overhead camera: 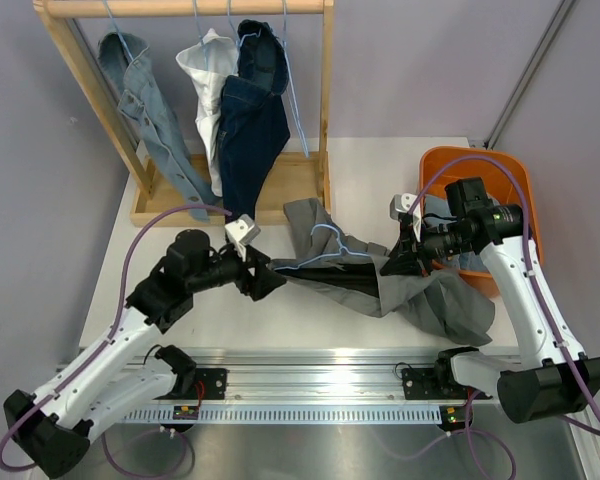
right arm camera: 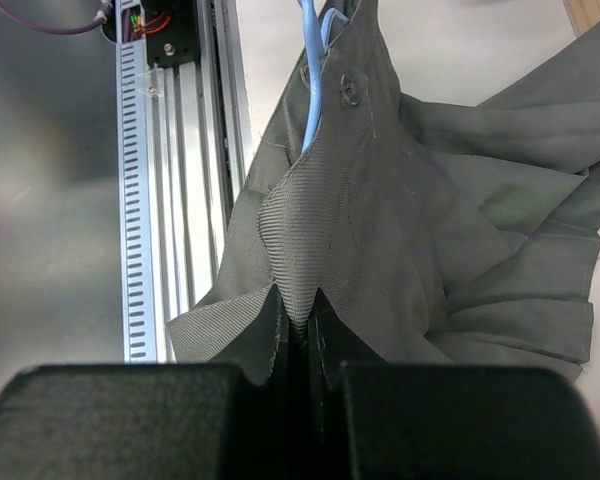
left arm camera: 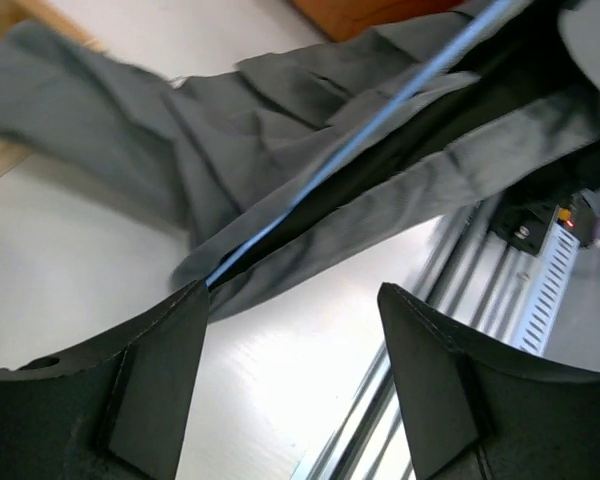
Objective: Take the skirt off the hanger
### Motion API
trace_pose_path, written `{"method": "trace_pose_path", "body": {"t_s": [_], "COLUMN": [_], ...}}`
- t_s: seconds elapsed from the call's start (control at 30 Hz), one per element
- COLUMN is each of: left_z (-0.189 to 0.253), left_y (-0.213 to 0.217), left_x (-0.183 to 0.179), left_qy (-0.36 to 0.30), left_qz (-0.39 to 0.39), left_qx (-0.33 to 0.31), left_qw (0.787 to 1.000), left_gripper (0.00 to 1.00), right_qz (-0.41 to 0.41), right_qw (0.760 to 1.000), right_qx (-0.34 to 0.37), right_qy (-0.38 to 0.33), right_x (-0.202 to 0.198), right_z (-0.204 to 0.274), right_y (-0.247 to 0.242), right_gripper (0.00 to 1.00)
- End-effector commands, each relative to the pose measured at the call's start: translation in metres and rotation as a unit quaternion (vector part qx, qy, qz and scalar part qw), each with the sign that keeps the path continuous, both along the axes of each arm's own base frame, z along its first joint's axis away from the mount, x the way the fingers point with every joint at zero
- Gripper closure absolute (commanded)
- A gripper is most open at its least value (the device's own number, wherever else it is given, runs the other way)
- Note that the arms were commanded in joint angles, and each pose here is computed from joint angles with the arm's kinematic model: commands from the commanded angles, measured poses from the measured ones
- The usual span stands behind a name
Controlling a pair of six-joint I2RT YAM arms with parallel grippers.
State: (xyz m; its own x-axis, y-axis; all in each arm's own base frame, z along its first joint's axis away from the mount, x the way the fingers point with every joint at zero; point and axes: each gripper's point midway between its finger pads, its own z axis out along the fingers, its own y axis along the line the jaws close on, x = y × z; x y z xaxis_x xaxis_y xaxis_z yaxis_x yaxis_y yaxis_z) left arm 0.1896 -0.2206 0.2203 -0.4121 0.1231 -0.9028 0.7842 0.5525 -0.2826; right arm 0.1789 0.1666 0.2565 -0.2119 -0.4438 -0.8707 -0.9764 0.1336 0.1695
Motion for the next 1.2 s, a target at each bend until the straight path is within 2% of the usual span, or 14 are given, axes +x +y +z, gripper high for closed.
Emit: {"method": "trace_pose_path", "body": {"t_s": [0.0, 0.2, 0.37, 0.47, 0.67, 0.73, 0.87, 0.9, 0.97, 1.03, 1.17], "left_z": [0.035, 0.044, 0.041, 0.035, 0.024, 0.021, 0.021, 0.023, 0.025, 0.027, 0.028], "left_y": [-0.027, -0.058, -0.089, -0.103, -0.113, -0.112, -0.112, -0.113, -0.112, -0.108, -0.098], "left_x": [0.002, 0.000, 0.004, 0.005, 0.005, 0.004, 0.001, -0.002, -0.006, -0.011, -0.019], "left_qy": [-0.059, -0.075, -0.069, -0.072, -0.060, -0.058, -0.057, -0.057, -0.050, -0.050, -0.055], "left_qz": [-0.044, -0.074, -0.096, -0.105, -0.117, -0.117, -0.126, -0.134, -0.142, -0.146, -0.147], "left_qx": [-0.021, -0.030, -0.012, 0.004, 0.009, 0.011, 0.011, 0.008, 0.008, 0.008, 0.011], "left_qw": [0.997, 0.994, 0.993, 0.992, 0.991, 0.991, 0.990, 0.989, 0.989, 0.988, 0.988], "left_gripper": [0.30, 0.37, 0.39, 0.43, 0.70, 0.75, 0.96, 1.00, 1.00, 1.00, 1.00], "right_qz": [0.025, 0.048, 0.052, 0.056, 0.058, 0.059, 0.058, 0.059, 0.056, 0.052, 0.051], "right_qw": [0.999, 0.998, 0.997, 0.997, 0.996, 0.996, 0.996, 0.996, 0.997, 0.997, 0.996], "right_qx": [0.042, 0.048, 0.056, 0.058, 0.060, 0.061, 0.061, 0.062, 0.062, 0.061, 0.064], "right_qy": [-0.015, -0.012, -0.009, -0.006, -0.004, -0.002, 0.002, 0.000, 0.002, 0.002, -0.015], "right_x": [-0.006, -0.016, -0.018, -0.020, -0.023, -0.023, -0.022, -0.020, -0.019, -0.017, -0.011], "right_z": [0.023, 0.022, 0.023, 0.023, 0.021, 0.020, 0.018, 0.019, 0.019, 0.019, 0.029], "right_y": [0.008, 0.008, 0.010, 0.011, 0.011, 0.011, 0.011, 0.011, 0.012, 0.012, 0.013], "right_gripper": [1.00, 1.00, 1.00, 1.00, 1.00, 1.00, 1.00, 0.94, 0.84, 0.65, 0.50]}}
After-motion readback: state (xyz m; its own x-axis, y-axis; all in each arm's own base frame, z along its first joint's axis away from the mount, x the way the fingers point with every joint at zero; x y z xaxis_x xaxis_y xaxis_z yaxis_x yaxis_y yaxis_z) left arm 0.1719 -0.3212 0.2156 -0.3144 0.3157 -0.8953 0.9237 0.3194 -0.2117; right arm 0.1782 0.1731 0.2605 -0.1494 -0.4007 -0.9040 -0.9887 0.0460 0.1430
